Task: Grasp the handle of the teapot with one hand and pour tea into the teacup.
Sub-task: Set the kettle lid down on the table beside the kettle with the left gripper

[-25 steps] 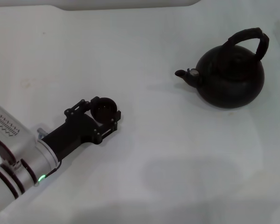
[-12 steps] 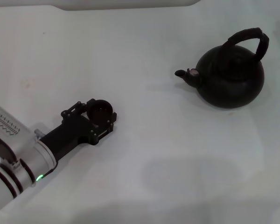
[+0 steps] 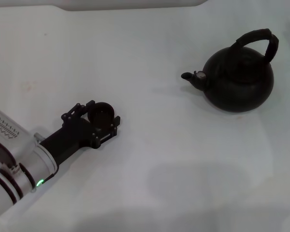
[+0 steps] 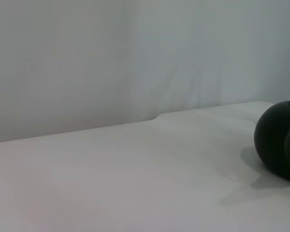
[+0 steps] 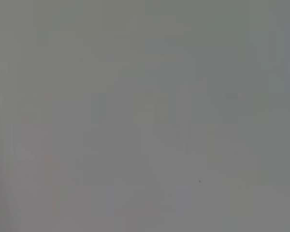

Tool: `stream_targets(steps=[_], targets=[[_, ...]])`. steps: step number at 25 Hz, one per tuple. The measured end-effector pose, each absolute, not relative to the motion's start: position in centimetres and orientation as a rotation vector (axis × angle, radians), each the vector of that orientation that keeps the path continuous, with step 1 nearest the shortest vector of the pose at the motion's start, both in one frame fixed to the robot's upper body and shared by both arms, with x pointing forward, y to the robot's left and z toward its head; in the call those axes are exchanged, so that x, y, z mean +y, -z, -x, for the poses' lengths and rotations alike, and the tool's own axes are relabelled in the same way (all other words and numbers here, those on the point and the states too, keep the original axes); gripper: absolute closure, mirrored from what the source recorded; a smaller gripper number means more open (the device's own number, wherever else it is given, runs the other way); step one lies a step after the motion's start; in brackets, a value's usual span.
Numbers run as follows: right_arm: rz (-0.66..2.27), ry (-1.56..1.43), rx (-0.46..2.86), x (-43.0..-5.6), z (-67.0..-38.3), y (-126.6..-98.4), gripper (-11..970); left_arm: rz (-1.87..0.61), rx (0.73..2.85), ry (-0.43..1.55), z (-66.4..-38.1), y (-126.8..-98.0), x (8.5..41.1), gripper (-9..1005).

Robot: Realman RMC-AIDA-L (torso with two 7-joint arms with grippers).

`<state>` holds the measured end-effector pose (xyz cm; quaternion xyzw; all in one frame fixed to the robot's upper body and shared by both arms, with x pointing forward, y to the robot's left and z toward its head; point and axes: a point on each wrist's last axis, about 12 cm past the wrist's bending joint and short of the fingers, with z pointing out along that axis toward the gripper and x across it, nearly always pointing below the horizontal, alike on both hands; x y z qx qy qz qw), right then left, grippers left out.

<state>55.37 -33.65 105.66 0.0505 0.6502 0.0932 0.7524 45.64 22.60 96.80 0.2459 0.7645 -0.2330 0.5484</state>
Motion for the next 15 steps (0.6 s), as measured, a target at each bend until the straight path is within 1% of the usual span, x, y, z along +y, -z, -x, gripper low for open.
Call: stream_targets(steps=[8,15], targets=[[-0.111,-0.203,1.42,-33.66,-55.35,-105.65,90,-0.595,1.786,0.565,-45.77,-97.1,22.4,160],[-0.111,-0.203,1.421,-33.68,-55.32,-105.63,89,-0.596,1.728,0.594,-45.79,-97.76,22.28,154]])
